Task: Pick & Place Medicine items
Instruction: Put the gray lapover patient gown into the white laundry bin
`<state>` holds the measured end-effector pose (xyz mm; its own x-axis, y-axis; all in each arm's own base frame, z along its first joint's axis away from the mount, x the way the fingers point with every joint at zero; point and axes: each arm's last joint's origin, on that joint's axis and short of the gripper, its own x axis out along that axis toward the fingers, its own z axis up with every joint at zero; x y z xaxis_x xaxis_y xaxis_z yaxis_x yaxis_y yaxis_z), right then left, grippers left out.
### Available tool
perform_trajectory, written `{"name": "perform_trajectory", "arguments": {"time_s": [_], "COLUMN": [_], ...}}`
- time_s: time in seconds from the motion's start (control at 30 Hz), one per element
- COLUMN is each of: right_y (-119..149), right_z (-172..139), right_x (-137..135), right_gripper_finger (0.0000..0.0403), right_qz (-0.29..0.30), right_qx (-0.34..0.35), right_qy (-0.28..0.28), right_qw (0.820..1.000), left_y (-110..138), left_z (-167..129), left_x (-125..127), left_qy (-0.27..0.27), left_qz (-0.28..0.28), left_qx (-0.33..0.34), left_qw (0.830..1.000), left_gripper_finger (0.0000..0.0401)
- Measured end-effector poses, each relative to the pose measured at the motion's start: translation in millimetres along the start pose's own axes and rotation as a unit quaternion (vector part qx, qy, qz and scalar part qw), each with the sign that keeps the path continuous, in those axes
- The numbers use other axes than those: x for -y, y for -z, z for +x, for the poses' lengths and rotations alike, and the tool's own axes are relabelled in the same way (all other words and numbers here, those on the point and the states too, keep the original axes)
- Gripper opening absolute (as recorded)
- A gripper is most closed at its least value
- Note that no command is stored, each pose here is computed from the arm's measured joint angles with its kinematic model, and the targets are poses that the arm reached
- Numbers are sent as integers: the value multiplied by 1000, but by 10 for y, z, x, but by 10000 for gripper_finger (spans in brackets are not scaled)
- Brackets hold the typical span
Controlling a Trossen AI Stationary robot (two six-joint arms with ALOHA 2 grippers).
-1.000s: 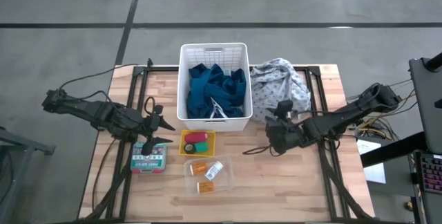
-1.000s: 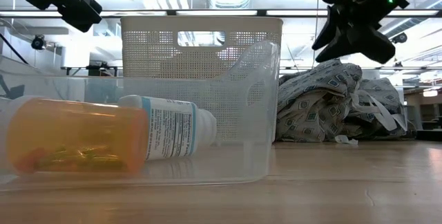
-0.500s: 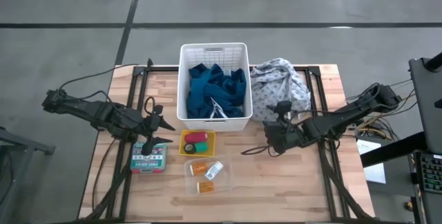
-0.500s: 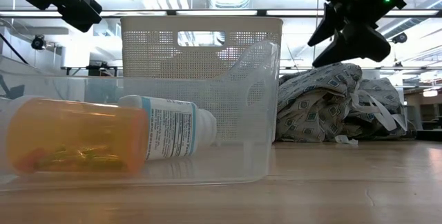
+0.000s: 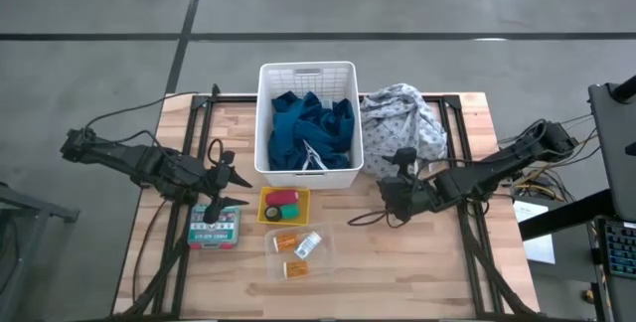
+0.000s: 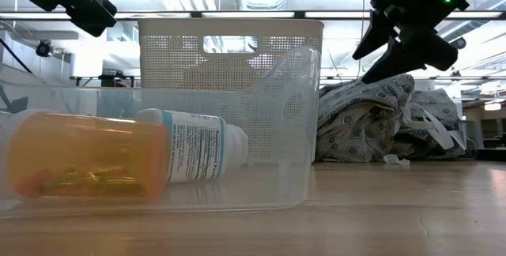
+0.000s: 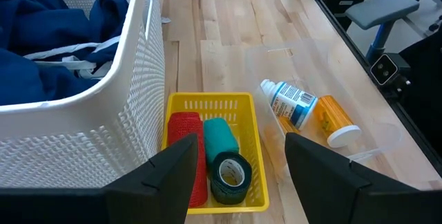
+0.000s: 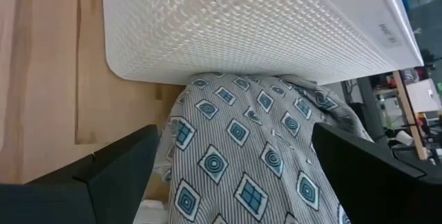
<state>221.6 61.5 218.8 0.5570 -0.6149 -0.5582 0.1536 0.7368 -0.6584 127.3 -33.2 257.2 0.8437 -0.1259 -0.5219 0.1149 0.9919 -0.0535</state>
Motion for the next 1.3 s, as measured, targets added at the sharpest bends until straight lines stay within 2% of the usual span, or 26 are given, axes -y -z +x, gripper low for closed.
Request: {"name": "perform_trajectory", "arguments": {"time_s": [0.33,0.6,0.77,1.0,1.3], "right_y": [89,315,450,548,664], "right_z": [53,247,371,564,791], "right_x": [-63,-150,-111,62,289], "right_gripper_finger": [381,381,381,381,381], "right_qz": [-9,-40,-76,-45,4], "right_qx": [-3,-10,-42,-92,-141], "right_qy": [-3,8,28,44,-16], "right_qw": [1000,999,996,994,990], "left_y": [1,0,1,0,0], "left_z": [1,0,1,0,0], "left_x": [0,0,0,0,0], "left_qy": [0,0,0,0,0], "left_qz": [0,0,0,0,0], "left_qx": [0,0,0,0,0], "left_qw": [1000,1000,1000,1000,1000], "left_gripper_finger": [226,226,226,226,226]}}
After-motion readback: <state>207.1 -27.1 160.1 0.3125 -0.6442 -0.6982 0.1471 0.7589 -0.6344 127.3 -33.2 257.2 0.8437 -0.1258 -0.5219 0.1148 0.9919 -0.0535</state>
